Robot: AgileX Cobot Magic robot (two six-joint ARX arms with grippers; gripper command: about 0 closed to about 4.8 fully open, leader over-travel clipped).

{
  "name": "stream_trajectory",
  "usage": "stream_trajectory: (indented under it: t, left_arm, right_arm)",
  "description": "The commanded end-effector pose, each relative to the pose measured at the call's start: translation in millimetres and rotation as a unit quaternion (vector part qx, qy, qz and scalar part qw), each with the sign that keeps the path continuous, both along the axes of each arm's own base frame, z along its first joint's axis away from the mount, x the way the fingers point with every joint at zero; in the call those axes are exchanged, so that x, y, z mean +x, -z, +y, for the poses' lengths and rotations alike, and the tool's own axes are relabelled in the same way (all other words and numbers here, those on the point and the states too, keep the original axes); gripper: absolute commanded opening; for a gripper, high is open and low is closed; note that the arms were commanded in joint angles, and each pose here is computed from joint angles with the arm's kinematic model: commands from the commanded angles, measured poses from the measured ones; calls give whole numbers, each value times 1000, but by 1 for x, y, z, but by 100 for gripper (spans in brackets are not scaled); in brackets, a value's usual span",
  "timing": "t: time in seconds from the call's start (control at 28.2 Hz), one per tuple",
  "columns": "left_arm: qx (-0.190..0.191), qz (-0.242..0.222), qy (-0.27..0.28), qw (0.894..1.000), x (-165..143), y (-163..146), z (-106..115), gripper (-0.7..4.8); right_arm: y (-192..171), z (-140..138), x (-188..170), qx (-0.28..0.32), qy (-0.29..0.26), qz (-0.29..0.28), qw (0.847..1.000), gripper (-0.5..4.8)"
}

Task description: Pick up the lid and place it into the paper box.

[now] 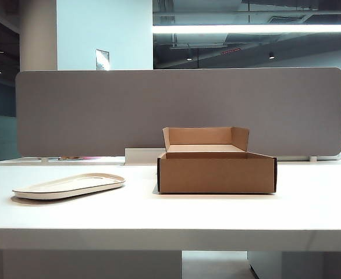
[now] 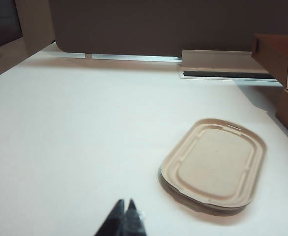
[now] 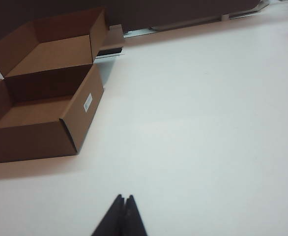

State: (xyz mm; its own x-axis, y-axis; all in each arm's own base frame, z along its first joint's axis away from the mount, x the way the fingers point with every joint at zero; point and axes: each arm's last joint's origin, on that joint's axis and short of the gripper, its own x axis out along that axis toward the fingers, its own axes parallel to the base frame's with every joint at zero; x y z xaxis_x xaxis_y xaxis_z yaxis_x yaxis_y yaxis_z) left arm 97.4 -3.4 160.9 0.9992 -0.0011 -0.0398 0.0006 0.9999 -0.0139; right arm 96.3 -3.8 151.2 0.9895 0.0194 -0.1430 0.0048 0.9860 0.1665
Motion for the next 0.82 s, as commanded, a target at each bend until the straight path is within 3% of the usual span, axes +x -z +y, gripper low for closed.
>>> stream_trajectory:
  t: [0.04, 0.39, 0.67, 0.82]
  left_arm:
    - [0, -6, 1, 1000, 0, -2, 0, -3]
    - [0, -11, 1, 1000, 0, -3, 0, -3]
    - [0, -11, 1, 1000, 0, -3, 0, -3]
    - [0, -11, 1, 1000, 0, -3, 0, -3]
  right_arm:
    - [1, 0, 0, 0, -1, -3, 1000, -1]
    - [1, 0, 0, -1, 0, -4, 1000, -1]
    - [1, 0, 0, -88, -11, -5, 996, -1]
    - [0, 0, 0, -93, -11, -8, 996, -1]
